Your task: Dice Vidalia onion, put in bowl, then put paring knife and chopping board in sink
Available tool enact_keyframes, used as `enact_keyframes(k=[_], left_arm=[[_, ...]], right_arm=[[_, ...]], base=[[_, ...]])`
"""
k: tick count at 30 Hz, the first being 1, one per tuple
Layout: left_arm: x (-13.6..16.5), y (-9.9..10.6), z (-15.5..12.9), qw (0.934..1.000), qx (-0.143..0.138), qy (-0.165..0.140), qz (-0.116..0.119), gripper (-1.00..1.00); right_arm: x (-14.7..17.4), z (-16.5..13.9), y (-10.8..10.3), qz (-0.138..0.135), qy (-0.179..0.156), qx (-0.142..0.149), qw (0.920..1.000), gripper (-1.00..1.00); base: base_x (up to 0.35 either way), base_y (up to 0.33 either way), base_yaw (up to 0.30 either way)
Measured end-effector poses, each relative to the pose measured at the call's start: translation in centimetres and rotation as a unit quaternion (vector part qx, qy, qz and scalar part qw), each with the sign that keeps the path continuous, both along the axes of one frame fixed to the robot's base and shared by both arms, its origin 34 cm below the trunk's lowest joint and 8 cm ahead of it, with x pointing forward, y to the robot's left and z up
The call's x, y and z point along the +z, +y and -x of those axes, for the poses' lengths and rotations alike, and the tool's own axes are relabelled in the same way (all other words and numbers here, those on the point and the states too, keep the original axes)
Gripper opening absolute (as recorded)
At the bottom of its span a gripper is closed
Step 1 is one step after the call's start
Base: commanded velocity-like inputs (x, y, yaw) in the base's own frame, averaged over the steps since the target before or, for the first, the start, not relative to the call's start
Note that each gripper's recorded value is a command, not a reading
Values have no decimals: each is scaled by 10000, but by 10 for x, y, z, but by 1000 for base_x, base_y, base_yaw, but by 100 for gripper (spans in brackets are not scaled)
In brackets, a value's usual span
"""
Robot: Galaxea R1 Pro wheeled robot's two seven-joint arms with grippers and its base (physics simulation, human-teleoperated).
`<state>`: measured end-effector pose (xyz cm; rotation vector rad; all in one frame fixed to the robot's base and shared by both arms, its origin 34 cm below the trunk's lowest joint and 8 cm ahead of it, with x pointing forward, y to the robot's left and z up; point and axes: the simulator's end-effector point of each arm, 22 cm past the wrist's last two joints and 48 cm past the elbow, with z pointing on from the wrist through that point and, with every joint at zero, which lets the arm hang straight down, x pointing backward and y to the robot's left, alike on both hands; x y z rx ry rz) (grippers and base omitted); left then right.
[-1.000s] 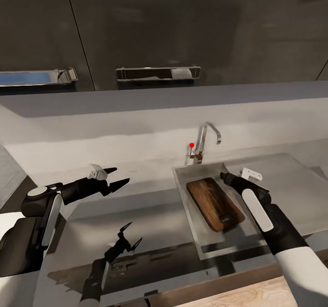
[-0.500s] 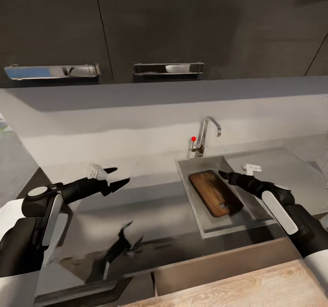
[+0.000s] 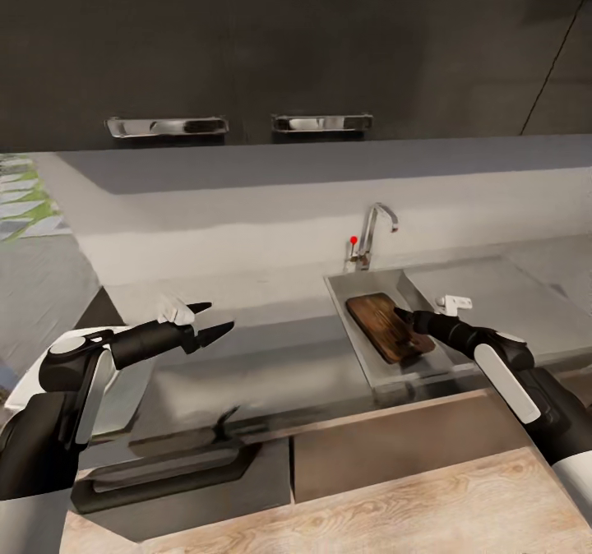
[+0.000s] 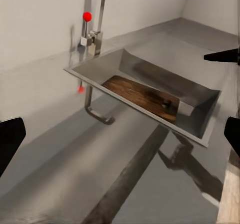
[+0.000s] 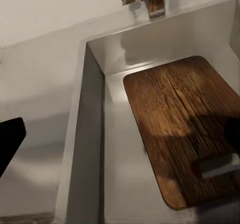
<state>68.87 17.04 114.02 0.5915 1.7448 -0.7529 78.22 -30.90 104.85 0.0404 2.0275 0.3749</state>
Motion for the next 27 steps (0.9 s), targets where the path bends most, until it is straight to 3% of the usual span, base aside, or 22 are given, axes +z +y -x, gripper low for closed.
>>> enact_keyframes(k=[27], left_arm=[[25,0,7,9998,1,-215,1,100]], right_arm=[[30,3,0,-1,-223,5,9998,100]], base=[[-13,1,0]])
